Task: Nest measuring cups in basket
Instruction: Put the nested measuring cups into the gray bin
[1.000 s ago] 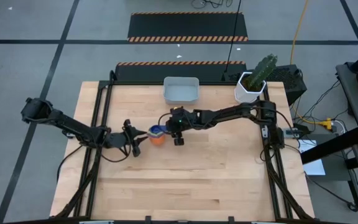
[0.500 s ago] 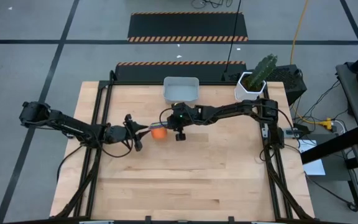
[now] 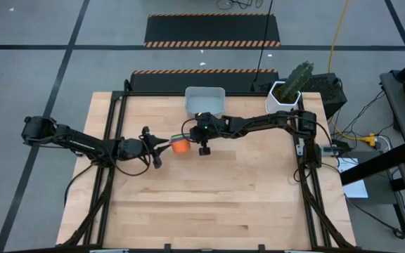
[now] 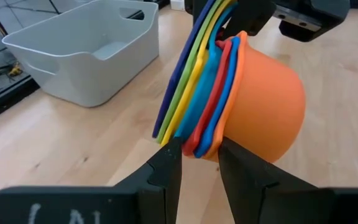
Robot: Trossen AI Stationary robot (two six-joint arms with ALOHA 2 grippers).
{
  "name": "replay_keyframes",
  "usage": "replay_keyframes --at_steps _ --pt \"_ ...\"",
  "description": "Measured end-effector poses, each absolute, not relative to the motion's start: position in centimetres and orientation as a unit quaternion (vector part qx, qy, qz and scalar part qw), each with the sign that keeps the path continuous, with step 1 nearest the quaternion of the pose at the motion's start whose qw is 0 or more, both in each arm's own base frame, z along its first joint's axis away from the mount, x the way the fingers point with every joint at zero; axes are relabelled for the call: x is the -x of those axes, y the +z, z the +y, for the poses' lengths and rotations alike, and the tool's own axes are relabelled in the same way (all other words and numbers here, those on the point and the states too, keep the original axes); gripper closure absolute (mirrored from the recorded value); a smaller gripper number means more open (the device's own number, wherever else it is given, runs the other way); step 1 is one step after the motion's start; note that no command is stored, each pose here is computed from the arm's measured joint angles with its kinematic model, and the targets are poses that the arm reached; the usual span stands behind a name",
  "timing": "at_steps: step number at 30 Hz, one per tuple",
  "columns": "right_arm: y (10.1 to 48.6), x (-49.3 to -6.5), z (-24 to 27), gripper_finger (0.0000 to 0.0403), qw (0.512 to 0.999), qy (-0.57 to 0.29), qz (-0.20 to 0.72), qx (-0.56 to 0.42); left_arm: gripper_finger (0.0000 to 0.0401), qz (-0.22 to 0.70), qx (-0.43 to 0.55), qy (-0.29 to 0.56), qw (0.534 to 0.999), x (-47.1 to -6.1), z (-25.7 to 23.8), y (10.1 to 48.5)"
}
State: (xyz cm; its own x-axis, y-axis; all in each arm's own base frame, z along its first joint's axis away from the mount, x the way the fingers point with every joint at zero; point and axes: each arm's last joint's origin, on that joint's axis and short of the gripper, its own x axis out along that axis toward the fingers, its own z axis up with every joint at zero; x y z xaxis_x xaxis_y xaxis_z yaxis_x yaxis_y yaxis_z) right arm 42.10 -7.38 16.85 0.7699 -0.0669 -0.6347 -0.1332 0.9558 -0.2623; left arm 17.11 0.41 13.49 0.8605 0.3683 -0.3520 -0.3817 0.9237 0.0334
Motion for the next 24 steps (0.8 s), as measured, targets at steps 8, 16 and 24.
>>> replay_keyframes --at_steps 8,16,24 --pt "16.9 -42.1 -7.4 0.038 0.927 0.002 0.34 0.158 0.0295 0.18 0.0 0.193 0.964 -17.1 0.4 13.5" --pt "17.5 -42.1 -7.6 0.0381 0.921 -0.026 0.337 0.192 0.0295 0.173 -0.025 0.211 0.962 -17.2 0.6 13.8" --pt "18.8 -41.8 -7.7 0.0382 0.912 -0.06 0.334 0.232 0.0295 0.164 -0.052 0.228 0.958 -17.1 0.7 14.1"
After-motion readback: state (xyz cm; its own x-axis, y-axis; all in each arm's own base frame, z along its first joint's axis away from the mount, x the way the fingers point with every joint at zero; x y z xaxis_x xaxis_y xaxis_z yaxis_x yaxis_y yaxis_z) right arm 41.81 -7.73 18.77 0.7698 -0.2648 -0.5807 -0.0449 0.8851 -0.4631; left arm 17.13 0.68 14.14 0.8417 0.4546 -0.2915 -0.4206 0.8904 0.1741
